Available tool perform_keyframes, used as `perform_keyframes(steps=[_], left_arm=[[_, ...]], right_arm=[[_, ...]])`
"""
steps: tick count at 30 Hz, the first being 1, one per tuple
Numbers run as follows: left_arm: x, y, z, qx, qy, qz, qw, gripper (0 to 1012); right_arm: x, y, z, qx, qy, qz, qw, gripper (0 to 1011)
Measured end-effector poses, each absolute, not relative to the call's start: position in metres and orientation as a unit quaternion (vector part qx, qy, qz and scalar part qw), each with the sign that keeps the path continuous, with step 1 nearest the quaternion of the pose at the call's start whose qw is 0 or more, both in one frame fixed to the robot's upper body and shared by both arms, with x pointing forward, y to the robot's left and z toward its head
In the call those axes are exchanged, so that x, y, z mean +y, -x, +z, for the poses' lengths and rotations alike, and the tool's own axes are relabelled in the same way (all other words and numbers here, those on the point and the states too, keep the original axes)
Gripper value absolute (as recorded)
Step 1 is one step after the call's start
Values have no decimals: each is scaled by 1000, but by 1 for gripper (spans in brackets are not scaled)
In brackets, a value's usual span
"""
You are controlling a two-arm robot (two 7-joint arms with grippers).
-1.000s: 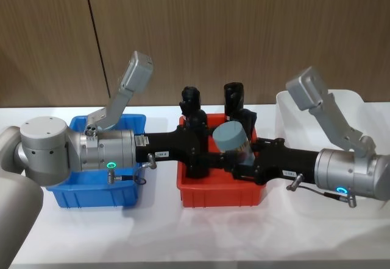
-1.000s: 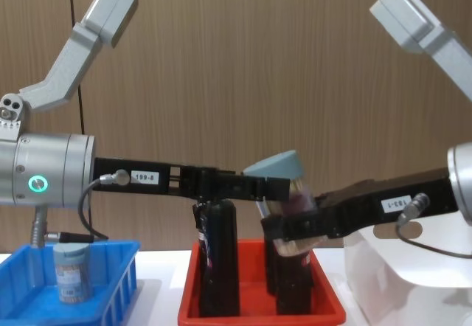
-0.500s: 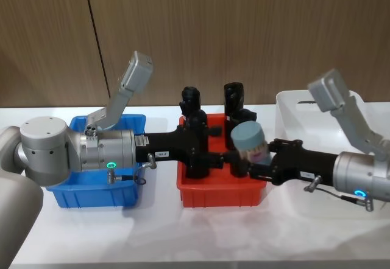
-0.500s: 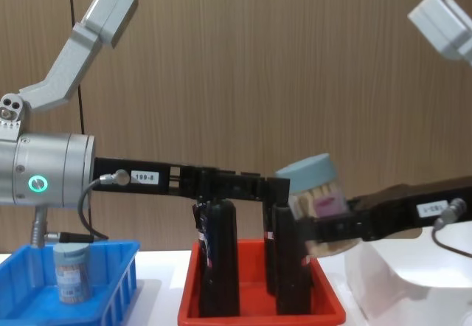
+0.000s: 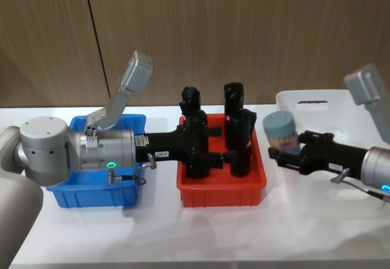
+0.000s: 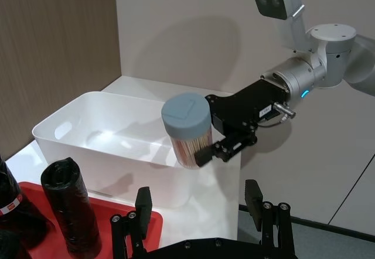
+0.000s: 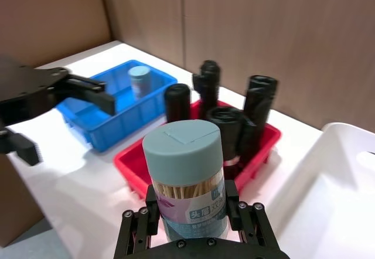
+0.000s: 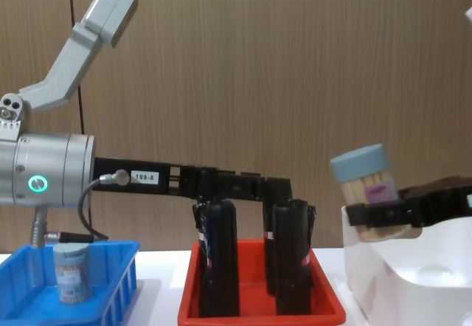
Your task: Pick the cotton swabs from the blue box and place them into the white box.
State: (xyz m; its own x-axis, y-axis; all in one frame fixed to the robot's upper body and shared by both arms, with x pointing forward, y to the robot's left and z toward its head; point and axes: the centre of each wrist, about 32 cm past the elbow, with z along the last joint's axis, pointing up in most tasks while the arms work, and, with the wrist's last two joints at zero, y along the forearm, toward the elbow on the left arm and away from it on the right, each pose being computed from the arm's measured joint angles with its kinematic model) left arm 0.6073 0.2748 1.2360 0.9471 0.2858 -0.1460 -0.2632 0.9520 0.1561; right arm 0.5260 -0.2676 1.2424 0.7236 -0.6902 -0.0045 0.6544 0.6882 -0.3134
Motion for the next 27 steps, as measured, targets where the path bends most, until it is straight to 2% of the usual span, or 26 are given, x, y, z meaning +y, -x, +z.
perform_keyframes(steps=[14, 27], left_arm=[[275, -607, 1236, 84, -67, 139, 984, 1004], [275, -607, 1236, 84, -67, 139, 984, 1004]], right_arm=[[-291, -542, 1242, 53, 144, -435, 887, 650], [-300, -558, 1230, 54, 164, -462, 870, 650]])
